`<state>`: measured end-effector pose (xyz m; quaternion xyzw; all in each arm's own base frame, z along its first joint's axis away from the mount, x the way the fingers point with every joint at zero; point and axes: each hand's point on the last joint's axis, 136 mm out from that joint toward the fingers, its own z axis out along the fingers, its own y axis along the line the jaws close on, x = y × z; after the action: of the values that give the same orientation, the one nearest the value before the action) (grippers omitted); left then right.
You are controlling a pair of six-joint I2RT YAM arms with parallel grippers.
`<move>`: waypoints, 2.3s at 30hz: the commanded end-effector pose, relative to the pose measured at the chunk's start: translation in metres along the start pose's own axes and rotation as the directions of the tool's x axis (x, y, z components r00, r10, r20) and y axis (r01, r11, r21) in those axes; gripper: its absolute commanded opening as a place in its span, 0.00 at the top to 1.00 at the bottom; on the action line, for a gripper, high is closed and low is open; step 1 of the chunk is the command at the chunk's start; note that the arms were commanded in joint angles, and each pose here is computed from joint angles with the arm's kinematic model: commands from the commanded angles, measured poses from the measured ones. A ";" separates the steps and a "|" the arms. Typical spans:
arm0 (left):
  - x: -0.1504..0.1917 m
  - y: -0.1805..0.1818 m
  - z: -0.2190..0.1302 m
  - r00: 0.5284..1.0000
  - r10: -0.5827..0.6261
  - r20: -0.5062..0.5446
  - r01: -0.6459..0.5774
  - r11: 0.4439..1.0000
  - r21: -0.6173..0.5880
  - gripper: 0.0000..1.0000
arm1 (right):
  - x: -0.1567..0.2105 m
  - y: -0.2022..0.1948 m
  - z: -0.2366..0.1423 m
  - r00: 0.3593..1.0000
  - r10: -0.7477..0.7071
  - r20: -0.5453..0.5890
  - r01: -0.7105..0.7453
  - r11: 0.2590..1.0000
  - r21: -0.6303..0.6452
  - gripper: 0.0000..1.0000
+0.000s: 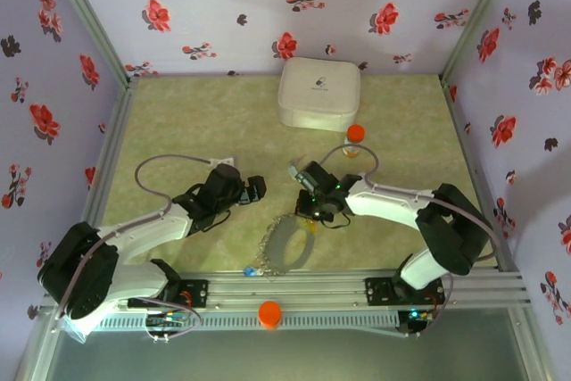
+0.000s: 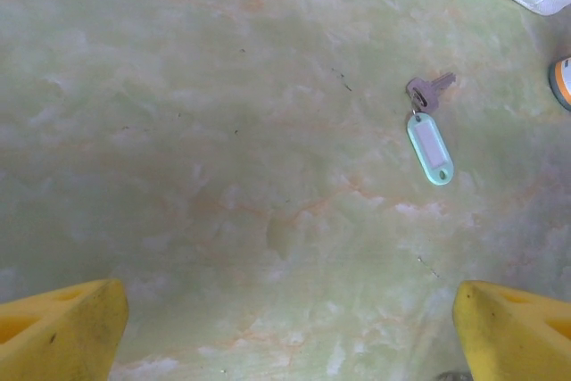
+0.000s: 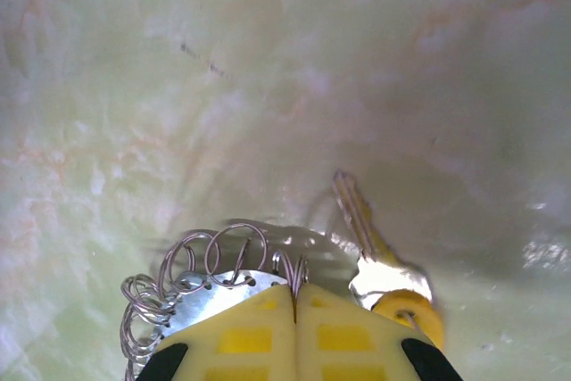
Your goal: Put the keys on the keyring
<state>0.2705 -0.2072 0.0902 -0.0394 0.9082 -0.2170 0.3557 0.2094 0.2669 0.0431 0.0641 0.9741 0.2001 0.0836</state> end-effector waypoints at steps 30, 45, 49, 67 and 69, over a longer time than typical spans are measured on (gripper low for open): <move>-0.005 0.016 -0.015 0.996 0.005 0.091 -0.003 1.000 -0.022 0.06 | 0.003 0.024 -0.007 0.845 -0.519 -0.129 0.534 0.801 0.272 0.66; -0.005 0.016 -0.015 0.996 0.000 0.093 0.002 1.000 -0.023 0.06 | -0.006 0.001 -0.006 0.894 -0.439 -0.091 0.439 0.815 0.379 0.74; -0.005 0.016 -0.015 0.996 -0.004 0.093 0.006 1.000 -0.023 0.06 | -0.001 -0.001 0.001 0.912 -0.396 -0.107 0.408 0.853 0.324 0.73; -0.007 0.014 -0.015 0.996 -0.007 0.087 0.009 1.000 -0.027 0.07 | 0.004 -0.001 0.016 0.934 -0.340 -0.110 0.357 0.899 0.253 0.80; -0.007 0.014 -0.015 0.996 -0.004 0.085 0.007 1.000 -0.029 0.07 | 0.005 -0.001 0.017 0.937 -0.332 -0.111 0.350 0.904 0.245 0.81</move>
<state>0.2640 -0.1893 0.0948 -0.0511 0.8966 -0.2118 0.3855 0.2093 0.2744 0.0250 -0.1169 0.9892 0.0423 0.0782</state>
